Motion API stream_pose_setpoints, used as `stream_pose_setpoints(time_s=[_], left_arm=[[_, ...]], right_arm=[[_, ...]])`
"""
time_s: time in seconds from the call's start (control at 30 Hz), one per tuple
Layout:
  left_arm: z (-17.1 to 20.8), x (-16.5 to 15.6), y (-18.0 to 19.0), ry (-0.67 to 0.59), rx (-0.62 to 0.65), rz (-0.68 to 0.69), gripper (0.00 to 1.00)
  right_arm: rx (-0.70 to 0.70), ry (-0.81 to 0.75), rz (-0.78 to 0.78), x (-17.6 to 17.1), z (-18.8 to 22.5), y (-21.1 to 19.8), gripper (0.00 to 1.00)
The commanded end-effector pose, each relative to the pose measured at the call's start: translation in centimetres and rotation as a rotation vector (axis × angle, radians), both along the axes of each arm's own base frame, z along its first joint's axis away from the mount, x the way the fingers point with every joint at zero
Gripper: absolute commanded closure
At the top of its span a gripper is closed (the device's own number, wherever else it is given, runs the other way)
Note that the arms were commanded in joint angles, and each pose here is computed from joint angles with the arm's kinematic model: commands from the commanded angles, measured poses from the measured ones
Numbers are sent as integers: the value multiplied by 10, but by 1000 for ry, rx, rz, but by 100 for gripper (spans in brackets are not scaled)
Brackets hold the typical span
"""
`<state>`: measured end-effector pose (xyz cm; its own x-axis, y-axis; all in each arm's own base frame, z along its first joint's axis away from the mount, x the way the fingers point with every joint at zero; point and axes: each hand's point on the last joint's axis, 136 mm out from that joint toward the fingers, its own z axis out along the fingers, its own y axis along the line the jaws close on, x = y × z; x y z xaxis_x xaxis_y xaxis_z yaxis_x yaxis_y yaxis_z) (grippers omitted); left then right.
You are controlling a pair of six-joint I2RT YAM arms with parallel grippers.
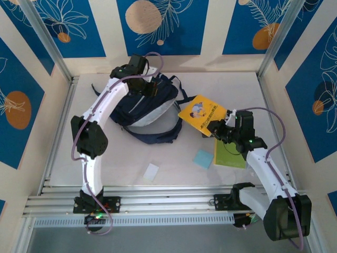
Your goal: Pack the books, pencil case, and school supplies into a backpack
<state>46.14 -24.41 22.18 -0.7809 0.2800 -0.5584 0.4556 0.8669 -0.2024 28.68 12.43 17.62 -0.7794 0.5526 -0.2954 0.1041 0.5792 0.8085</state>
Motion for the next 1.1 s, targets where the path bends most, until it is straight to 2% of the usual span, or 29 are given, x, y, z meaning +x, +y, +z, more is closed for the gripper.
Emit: stream_pose_setpoints(time_s=[0.0, 0.17, 0.47, 0.6, 0.77, 1.0, 1.07], left_arm=[[38, 6, -9, -59, -111, -3, 100], [47, 7, -13, -72, -148, -4, 100], [54, 7, -14, -74, -175, 6, 100], [55, 5, -18, -61, -213, 8, 100], [60, 3, -24, -59, -269, 11, 100], [62, -1, -20, -71, -273, 25, 100], [61, 1, -16, -80, -260, 37, 100]], right_arm=[[57, -146, 45, 12, 40, 19, 100], [101, -174, 106, 24, 40, 60, 100], [211, -295, 285, 77, 44, 167, 100], [243, -357, 260, 105, 31, 198, 100], [348, -328, 253, 144, 9, 240, 100], [406, -256, 159, 190, -27, 280, 100], [393, -209, 130, 195, -35, 281, 91]])
